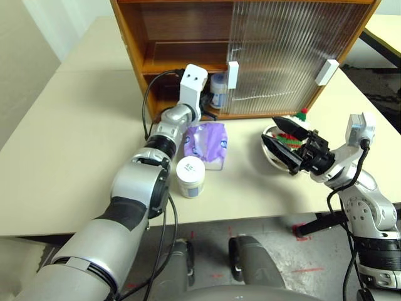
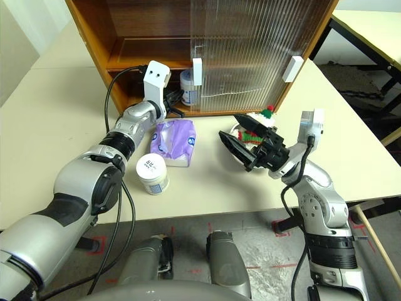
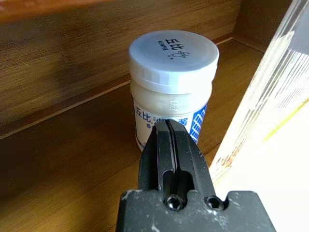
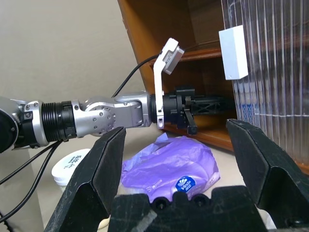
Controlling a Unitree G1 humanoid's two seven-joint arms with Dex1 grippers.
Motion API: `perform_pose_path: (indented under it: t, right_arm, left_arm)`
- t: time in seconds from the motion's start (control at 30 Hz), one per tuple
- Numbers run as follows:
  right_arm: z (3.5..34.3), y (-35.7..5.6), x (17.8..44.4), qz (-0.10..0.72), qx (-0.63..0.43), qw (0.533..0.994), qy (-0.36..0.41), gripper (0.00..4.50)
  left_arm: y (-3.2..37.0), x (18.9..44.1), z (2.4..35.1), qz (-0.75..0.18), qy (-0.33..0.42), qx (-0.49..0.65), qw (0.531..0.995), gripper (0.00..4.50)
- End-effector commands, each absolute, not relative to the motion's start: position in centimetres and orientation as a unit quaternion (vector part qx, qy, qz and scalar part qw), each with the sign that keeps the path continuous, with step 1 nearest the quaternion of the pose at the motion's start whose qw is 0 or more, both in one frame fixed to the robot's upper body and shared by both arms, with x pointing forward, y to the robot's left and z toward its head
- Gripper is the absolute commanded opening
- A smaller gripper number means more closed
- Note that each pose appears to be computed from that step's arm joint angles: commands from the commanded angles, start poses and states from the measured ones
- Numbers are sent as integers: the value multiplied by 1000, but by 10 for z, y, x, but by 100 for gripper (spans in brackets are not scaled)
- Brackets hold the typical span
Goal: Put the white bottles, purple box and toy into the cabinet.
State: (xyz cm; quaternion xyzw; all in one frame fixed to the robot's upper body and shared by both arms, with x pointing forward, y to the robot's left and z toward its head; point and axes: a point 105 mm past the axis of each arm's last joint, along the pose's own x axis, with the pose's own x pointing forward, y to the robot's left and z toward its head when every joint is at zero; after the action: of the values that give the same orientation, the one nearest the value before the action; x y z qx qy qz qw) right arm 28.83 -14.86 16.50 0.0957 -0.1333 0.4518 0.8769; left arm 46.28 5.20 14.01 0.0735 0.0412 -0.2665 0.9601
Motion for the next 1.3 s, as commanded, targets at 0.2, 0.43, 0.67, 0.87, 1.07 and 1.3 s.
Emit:
perform_pose_path:
  t: [0.2,0.43,0.67,0.87,1.07,1.3]
  right_arm:
    - [165,-153,289,466,75,873,-123,450]
    - [155,-158,286,509,57,854,-91,450]
    - [151,-143,270,622,29,780,-69,450]
    - [148,-147,268,662,1,747,-59,450]
    - [152,-146,277,666,-3,743,-65,450]
    - [156,-142,280,663,-9,745,-78,450]
  left_arm:
    - [94,461,138,-268,35,76,960,3]
    - [128,417,162,-393,-19,24,919,134]
    - [171,325,167,-529,8,33,848,413]
    - [188,277,150,-595,62,68,799,446]
    - [175,249,118,-633,91,92,763,446]
    - [145,258,89,-634,91,95,762,446]
